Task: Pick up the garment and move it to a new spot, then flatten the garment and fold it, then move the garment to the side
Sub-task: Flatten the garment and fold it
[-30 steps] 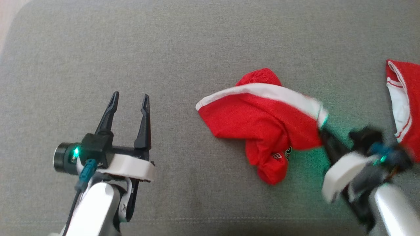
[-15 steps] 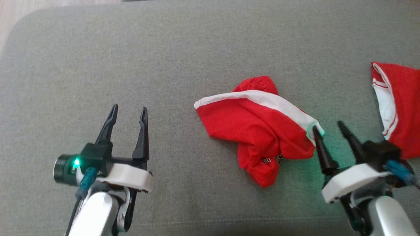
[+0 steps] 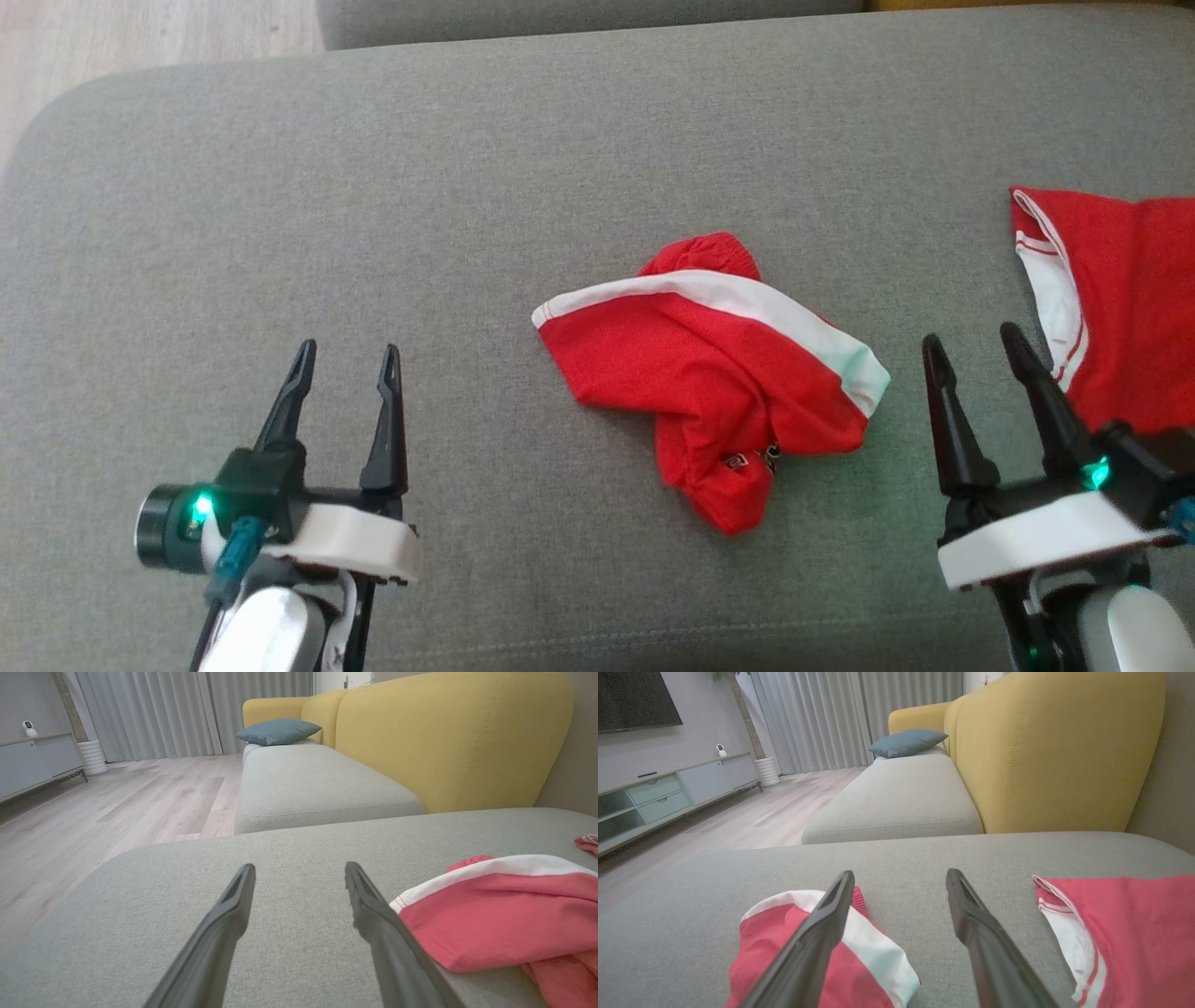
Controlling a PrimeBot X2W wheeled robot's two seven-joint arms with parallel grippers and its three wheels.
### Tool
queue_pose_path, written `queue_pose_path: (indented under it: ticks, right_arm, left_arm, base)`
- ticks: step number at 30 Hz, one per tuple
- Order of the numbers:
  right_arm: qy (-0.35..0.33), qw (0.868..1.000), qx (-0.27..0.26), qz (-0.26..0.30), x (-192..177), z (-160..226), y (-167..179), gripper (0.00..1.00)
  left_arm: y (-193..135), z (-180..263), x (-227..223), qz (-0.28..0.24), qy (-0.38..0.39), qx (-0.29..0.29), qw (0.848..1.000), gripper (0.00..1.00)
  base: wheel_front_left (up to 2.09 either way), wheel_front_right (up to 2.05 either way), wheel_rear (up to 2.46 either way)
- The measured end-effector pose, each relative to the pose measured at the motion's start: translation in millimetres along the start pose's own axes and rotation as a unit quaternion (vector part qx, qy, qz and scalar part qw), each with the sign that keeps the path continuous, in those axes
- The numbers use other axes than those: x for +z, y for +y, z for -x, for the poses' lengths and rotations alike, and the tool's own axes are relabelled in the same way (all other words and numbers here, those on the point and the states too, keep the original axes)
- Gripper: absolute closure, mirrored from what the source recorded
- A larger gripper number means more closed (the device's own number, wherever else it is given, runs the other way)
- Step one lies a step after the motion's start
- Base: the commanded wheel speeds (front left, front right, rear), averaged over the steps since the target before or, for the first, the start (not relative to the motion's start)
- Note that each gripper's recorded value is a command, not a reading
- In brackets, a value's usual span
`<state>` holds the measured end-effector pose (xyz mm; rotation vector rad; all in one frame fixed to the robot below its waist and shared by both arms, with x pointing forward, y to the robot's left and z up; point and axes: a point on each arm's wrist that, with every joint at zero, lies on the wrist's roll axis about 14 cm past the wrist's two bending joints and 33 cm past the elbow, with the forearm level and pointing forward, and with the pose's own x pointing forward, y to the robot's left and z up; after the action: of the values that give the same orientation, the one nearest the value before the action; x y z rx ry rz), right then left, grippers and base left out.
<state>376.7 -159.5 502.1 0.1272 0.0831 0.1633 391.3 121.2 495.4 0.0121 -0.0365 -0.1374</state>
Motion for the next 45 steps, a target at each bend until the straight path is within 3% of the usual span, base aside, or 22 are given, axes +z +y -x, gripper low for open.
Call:
queue_pose_path:
  ticks: [15,21,28,39,40,41,43,44,45]
  right_arm:
    - [0.013,1.0,0.001,-0.007,-7,0,1,0.0]
    - [0.032,0.999,0.0,-0.014,-18,-5,0,0.0]
    - [0.039,0.999,-0.006,-0.018,-23,-13,-6,0.0]
    - [0.069,0.997,-0.04,-0.023,-42,-6,-26,0.0]
    - [0.071,0.996,-0.043,-0.025,-44,-5,-28,0.0]
    - [0.073,0.996,-0.047,-0.027,-45,-4,-30,0.0]
    - [0.078,0.995,-0.055,-0.027,-48,-3,-36,0.0]
    - [0.084,0.994,-0.06,-0.027,-51,-2,-38,0.0]
    - [0.092,0.993,-0.065,-0.028,-55,0,-42,0.0]
  left_arm:
    - [-2,-3,-1,-0.004,0.004,-0.006,1.0,0.0]
    - [-38,-28,-11,-0.005,0.039,-0.092,0.995,0.0]
    - [-91,-63,-45,-0.005,0.129,-0.191,0.973,0.0]
    - [-106,-79,-115,-0.028,0.263,-0.24,0.934,0.0]
    - [-109,-78,-119,-0.031,0.27,-0.248,0.93,0.04]
    - [-111,-79,-120,-0.033,0.273,-0.254,0.927,0.28]
    - [-113,-83,-122,-0.041,0.276,-0.262,0.924,0.86]
    - [-115,-85,-122,-0.046,0.277,-0.267,0.922,1.0]
    - [-117,-86,-122,-0.05,0.277,-0.273,0.92,1.0]
  base:
    - [0.0,0.0,0.0]
    - [0.0,0.0,0.0]
    - [0.0,0.0,0.0]
    - [0.0,0.0,0.0]
    - [0.0,0.0,0.0]
    - [0.0,0.0,0.0]
    - [0.0,0.0,0.0]
    - [0.0,0.0,0.0]
    - [0.0,0.0,0.0]
